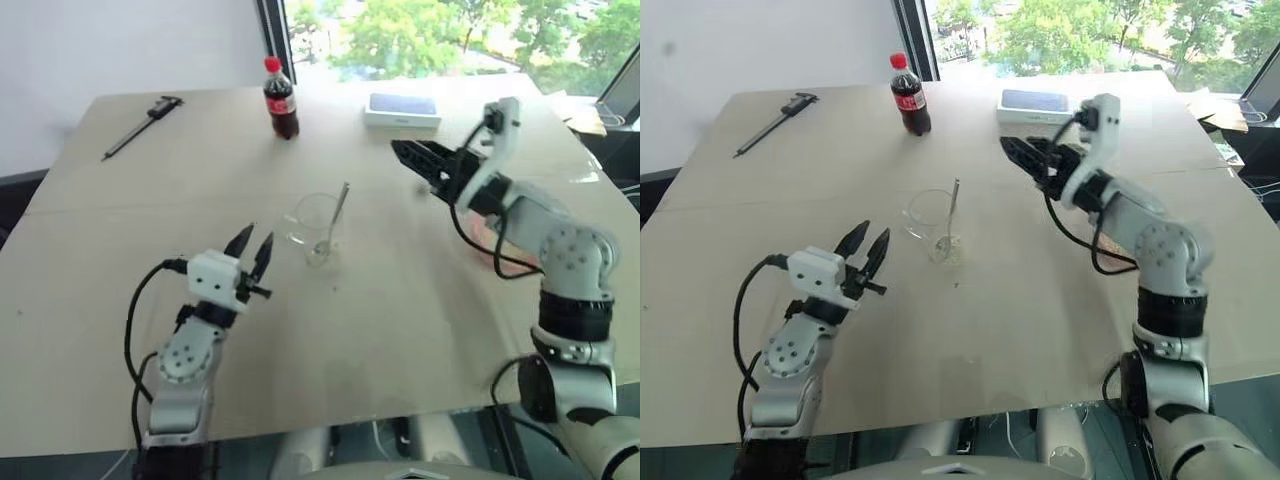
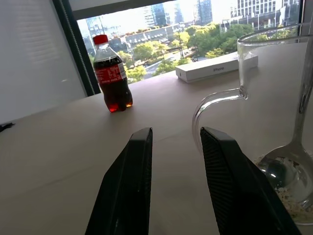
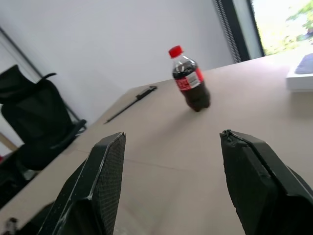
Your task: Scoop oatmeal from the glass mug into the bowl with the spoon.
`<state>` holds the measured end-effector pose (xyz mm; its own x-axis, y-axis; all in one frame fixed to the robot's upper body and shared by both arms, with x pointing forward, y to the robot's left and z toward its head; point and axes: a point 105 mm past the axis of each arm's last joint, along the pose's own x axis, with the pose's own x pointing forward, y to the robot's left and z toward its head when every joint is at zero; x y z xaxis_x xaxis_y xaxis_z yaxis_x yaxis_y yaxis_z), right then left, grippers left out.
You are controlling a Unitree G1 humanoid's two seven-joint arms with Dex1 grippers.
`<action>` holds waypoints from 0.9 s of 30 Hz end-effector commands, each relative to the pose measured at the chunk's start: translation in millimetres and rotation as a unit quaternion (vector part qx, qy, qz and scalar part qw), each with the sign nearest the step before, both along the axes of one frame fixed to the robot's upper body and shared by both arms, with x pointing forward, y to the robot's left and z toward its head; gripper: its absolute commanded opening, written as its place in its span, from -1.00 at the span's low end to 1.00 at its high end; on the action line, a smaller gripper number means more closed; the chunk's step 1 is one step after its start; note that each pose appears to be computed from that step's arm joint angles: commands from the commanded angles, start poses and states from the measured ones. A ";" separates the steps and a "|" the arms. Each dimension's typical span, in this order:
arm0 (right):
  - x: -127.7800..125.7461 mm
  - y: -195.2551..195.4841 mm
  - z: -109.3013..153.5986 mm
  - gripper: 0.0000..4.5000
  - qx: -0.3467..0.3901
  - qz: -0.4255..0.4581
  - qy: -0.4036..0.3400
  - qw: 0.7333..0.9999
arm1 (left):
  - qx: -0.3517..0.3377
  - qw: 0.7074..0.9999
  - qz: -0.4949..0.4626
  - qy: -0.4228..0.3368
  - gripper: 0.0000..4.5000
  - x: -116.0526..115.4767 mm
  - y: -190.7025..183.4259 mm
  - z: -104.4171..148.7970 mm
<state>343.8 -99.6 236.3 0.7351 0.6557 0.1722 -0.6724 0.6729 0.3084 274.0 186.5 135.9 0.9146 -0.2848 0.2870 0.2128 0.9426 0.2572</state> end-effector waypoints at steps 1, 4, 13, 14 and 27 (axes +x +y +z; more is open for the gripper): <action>-23.9 -7.7 7.3 0.41 0.004 -0.009 -0.064 0.998 | -0.030 0.999 0.019 -0.010 -0.28 -19.1 2.1 14.0; -46.6 -8.3 -16.9 0.41 -0.027 0.007 -0.066 0.997 | -0.021 0.998 0.012 0.050 -0.28 -38.1 -2.5 -8.7; -88.3 -23.7 -107.3 0.78 -0.203 0.058 -0.039 0.977 | 0.009 0.990 0.043 0.136 -0.04 -62.9 22.1 -39.2; -90.0 -26.3 -111.0 0.97 -0.205 0.056 -0.040 0.976 | 0.009 0.990 0.040 0.137 0.11 -63.6 22.1 -39.2; -92.7 -70.1 -156.5 1.00 -0.222 0.022 0.012 0.975 | 0.029 0.977 -0.006 0.209 0.98 -73.7 6.6 -57.8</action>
<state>250.3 -168.3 72.8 0.7021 0.6883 -0.1822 -0.6927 0.7196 0.0490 198.7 191.7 65.8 0.9387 -0.3044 -0.1619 0.3295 0.9303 0.1613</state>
